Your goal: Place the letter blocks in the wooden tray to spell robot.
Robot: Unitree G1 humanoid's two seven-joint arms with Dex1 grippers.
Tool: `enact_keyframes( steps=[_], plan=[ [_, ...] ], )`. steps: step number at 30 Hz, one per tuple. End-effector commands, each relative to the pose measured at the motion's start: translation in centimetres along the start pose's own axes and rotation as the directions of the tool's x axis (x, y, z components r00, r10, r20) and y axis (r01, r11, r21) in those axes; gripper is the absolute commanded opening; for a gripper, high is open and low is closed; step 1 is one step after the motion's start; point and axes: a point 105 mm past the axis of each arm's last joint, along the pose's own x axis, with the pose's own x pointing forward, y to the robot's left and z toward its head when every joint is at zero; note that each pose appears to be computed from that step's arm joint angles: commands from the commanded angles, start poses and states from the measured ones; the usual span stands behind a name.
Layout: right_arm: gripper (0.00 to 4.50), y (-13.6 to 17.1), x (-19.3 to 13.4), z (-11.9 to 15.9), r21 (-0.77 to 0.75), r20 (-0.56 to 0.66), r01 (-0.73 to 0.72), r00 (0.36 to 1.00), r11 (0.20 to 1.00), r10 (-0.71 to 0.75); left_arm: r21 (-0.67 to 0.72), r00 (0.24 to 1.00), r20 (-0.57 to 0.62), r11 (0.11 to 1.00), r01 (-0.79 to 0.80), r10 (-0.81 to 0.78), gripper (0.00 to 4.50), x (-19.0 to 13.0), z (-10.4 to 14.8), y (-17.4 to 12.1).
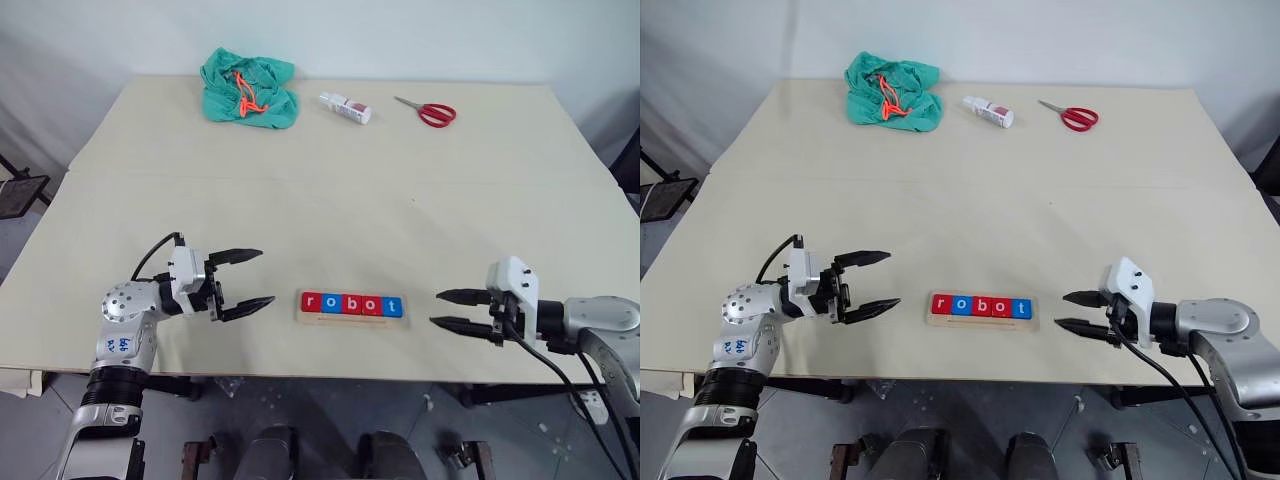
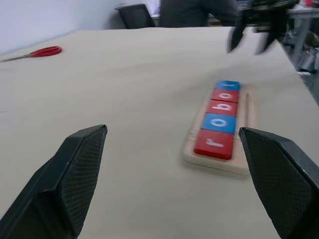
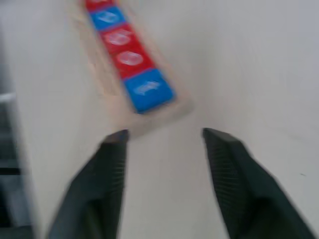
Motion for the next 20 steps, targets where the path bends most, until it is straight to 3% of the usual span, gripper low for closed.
enact_keyframes(
  steps=[1, 3, 9, 20],
  plan=[
    [4.01, -0.7, -1.6, 1.1, -0.057, 0.045, 0.004, 0.999, 0.998, -0.001, 0.054, 0.999, 0.011, 0.998, -0.031, 0.031, 4.50, -1.2, 1.7, 0.9],
    [4.43, -1.4, -2.1, 1.2, -0.066, 0.060, 0.021, 0.998, 0.998, -0.017, 0.054, 1.000, -0.011, 0.998, -0.019, 0.020, 4.50, -1.8, 1.7, 0.7],
    [4.43, -3.6, -4.2, 0.6, -0.072, 0.117, 0.061, 0.992, 0.996, -0.052, 0.054, 0.996, -0.071, 0.997, -0.046, 0.050, 4.50, -4.3, 1.7, 1.1],
    [4.43, -5.3, -5.5, -1.0, -0.071, 0.079, 0.072, 0.995, 0.995, -0.067, 0.019, 0.993, -0.112, 0.999, -0.033, 0.035, 4.50, -6.6, 1.6, 0.0]
  ],
)
